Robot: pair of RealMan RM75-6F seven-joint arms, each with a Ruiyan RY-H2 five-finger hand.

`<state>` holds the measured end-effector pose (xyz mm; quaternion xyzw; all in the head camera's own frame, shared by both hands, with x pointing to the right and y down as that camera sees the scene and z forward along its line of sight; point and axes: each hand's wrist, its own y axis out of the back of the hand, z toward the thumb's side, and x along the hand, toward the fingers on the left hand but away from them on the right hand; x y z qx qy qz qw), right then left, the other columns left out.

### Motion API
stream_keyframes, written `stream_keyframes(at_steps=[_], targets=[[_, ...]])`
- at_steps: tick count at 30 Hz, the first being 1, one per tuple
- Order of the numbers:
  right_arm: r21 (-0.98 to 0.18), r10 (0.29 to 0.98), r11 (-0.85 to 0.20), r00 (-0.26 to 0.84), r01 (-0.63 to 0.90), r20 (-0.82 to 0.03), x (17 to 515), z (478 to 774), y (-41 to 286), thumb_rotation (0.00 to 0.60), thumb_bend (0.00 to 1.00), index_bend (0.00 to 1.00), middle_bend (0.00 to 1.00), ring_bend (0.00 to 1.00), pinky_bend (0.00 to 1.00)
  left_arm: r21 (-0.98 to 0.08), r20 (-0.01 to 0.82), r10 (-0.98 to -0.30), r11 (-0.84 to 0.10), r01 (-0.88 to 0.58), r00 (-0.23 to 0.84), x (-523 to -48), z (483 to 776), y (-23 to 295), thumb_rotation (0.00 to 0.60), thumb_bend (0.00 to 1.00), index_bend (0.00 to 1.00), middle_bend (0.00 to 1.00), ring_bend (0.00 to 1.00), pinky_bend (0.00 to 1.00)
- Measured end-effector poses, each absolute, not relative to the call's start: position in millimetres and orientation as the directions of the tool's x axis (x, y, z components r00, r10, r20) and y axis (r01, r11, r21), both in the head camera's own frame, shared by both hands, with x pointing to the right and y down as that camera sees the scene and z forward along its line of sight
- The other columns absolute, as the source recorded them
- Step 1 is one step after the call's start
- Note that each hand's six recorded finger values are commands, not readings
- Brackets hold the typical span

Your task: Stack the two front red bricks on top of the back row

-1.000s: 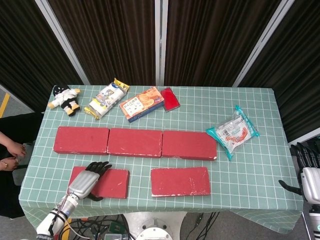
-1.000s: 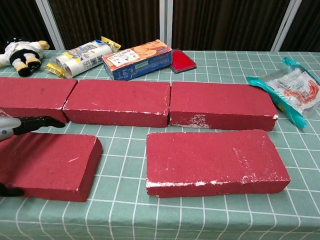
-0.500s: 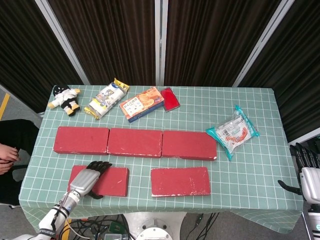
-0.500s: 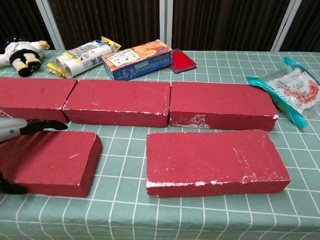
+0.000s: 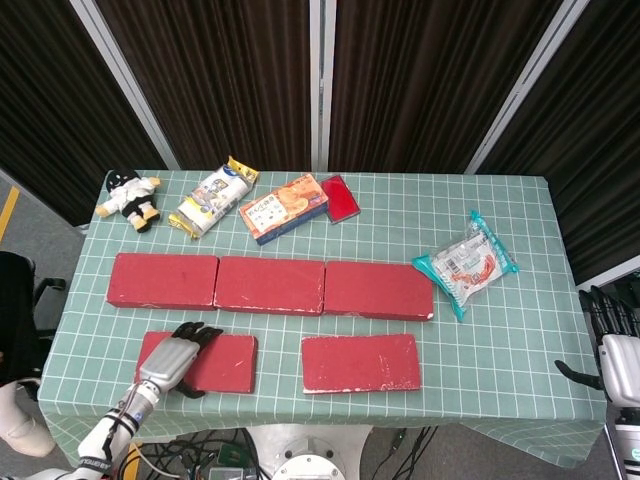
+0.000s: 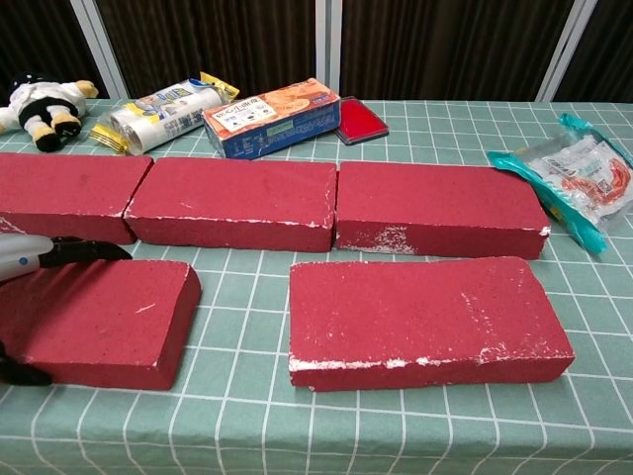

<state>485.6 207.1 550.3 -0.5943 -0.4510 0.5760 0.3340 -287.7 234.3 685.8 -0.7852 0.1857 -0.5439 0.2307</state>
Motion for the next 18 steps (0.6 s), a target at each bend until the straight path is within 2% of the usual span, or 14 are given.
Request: stream_keyframes(at_steps=[3, 12, 18], targets=[[-0.917, 0.921, -0.369, -0.072, 0.152, -0.382, 485.9, 549.8, 207.0, 0.600, 0.00, 0.00, 0.00, 0.00, 0.00, -0.573, 0.760, -0.551, -0.818, -0.044, 0.344, -286.4, 683.0, 232.9, 0.600, 0.01, 0.17, 0.13, 0.00, 0.00], [-0.919, 0.924, -0.363, -0.073, 0.153, -0.377, 486.0, 547.8, 205.9, 0.600, 0.00, 0.00, 0.00, 0.00, 0.00, -0.620, 0.717, -0.591, -0.783, -0.048, 0.369, -280.3, 663.0, 224.2, 0.600, 0.02, 0.17, 0.14, 0.00, 0.00], [-0.922, 0.926, -0.355, -0.075, 0.154, -0.370, 485.6, 545.2, 204.5, 0.600, 0.00, 0.00, 0.00, 0.00, 0.00, -0.680, 0.674, -0.641, -0.733, -0.032, 0.367, -283.9, 642.4, 195.7, 0.600, 0.02, 0.18, 0.14, 0.00, 0.00]])
